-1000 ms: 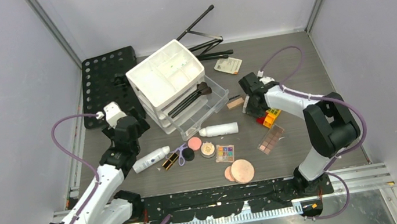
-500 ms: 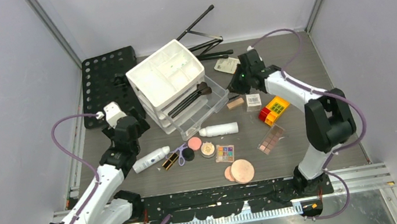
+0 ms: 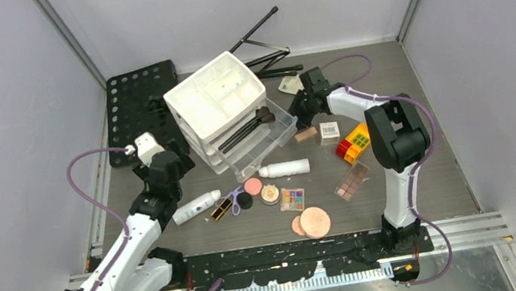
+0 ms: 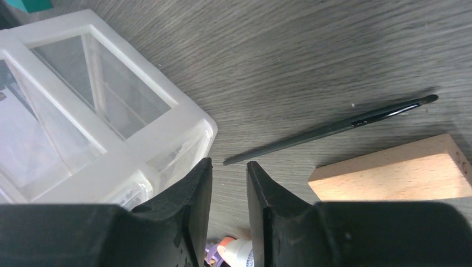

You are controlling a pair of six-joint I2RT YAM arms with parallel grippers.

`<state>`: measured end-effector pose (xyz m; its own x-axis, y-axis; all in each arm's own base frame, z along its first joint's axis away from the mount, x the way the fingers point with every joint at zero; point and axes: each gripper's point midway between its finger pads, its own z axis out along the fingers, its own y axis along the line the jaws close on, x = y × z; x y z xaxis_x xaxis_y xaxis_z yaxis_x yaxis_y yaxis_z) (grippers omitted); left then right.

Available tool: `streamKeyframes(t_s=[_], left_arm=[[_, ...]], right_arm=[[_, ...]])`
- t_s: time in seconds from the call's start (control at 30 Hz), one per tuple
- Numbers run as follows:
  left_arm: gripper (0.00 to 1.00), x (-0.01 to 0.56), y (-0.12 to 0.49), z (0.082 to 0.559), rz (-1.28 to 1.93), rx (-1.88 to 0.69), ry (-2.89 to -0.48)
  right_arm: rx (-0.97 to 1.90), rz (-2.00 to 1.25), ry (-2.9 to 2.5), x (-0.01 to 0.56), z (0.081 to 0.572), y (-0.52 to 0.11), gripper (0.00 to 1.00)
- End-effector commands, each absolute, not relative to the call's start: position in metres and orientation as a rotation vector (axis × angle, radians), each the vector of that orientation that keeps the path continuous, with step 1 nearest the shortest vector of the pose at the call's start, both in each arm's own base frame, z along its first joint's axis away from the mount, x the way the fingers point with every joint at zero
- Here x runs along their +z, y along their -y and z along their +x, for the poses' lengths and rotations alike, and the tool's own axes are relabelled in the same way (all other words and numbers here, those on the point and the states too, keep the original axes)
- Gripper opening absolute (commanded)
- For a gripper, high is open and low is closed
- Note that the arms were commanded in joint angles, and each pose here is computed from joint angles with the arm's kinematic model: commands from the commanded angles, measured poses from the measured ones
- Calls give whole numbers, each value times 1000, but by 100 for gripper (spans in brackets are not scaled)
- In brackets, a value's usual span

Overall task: Organize the makeup
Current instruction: Pick up the makeup tool from the center of the board.

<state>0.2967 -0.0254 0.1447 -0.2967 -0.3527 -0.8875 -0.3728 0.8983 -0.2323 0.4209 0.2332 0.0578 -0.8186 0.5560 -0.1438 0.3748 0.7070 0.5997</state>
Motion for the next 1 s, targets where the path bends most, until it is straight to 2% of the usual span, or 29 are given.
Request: streamKeyframes(t_s=[0.0, 0.23, 0.63, 0.97], left_arm=[[87, 165, 26, 306, -543, -6, -1837], [87, 164, 26, 306, -542, -4, -1839], [87, 163, 27, 307, -540, -6, -1842], [87, 162, 28, 307, -539, -7, -1846]], right_arm=[[864, 735, -2547, 76, 429, -237, 36], [773, 762, -2609, 59, 420, -228, 41], [607, 796, -2687, 31, 415, -213, 40], [321, 727, -2705, 28, 423, -183, 40]])
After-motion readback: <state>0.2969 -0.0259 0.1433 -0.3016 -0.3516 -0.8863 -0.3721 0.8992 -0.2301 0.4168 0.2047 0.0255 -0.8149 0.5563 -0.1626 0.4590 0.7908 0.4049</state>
